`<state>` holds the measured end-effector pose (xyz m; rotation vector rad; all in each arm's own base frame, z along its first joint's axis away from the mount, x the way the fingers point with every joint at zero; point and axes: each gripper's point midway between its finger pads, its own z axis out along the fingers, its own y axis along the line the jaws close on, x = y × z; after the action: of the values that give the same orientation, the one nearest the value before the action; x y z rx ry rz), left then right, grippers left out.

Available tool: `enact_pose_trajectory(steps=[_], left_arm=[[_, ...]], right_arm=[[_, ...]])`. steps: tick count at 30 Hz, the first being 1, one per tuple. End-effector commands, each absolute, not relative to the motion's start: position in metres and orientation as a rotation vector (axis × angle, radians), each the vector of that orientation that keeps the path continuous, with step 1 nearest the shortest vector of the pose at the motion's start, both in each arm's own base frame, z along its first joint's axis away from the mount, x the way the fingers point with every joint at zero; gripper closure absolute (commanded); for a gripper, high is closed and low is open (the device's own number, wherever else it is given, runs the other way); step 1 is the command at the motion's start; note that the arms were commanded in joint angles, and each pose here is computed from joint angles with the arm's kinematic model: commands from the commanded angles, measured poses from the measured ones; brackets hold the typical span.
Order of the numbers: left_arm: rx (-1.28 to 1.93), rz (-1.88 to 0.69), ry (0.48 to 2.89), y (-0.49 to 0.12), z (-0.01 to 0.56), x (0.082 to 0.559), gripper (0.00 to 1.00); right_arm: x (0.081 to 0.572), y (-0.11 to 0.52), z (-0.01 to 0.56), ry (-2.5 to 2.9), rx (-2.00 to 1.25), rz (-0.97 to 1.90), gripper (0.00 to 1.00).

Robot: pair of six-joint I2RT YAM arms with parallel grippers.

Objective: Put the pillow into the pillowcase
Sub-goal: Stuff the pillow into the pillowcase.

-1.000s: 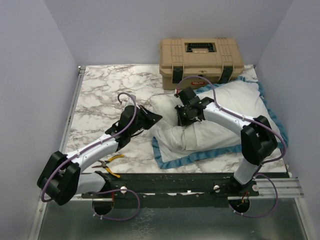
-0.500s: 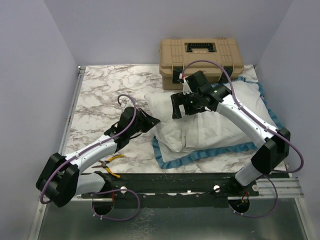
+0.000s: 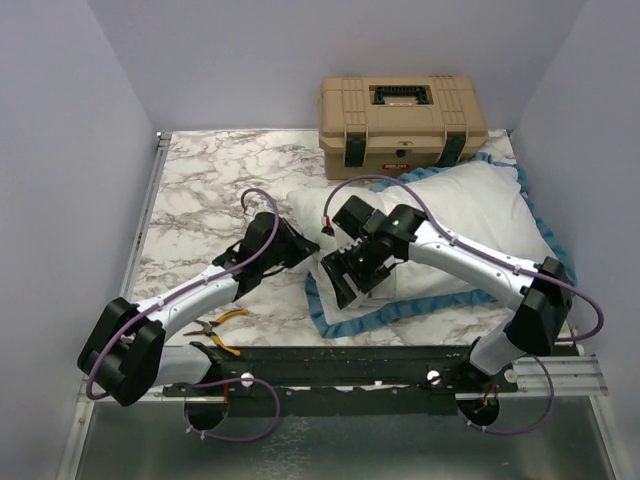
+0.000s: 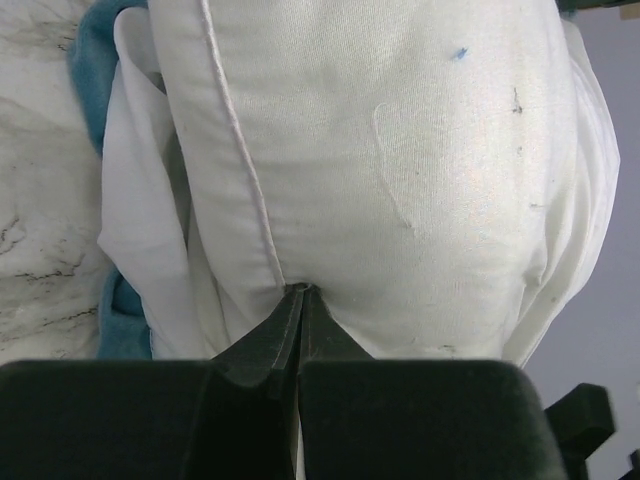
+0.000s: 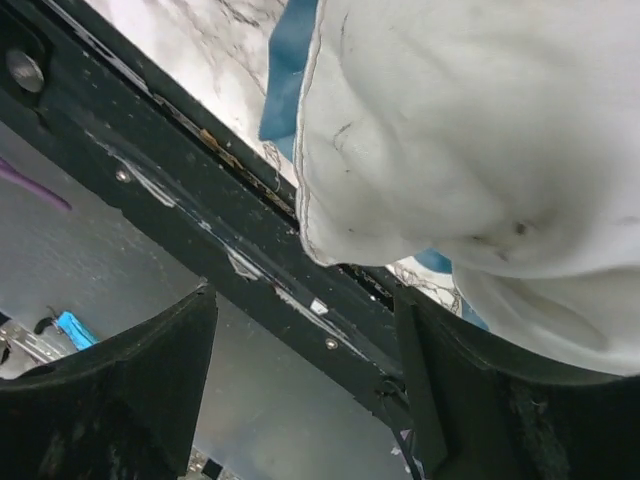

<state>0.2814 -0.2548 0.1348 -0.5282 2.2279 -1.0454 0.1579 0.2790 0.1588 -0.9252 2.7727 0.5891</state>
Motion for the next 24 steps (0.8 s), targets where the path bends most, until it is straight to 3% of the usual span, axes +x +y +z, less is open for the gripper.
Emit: enact_pose_trajectory(steps=[1,7,12,24], left_arm=[[-0.475,-1.071,2.227,-0.261,0.146,0.284,0.99],[-0.49,-1.083,2.192,-0.251,0.159,0.275,0.8],[-0.529,-1.128,2.181,-0.239,0.162,0.256,0.67],[-0.429,-1.22,2.424,-0.267,0.12,0.214,0.59]], right_arm=[[0.154,0.281,0.127,2.824,-0.926,0.452,0.26],[0.2,0.26,0.085,2.749,-0.905,0.009,0.63],[0.222,0.263,0.098,2.664,-0.888,-0.023,0.98],[0.263,0.264,0.146,2.702,-0.56,0.55,1.0]])
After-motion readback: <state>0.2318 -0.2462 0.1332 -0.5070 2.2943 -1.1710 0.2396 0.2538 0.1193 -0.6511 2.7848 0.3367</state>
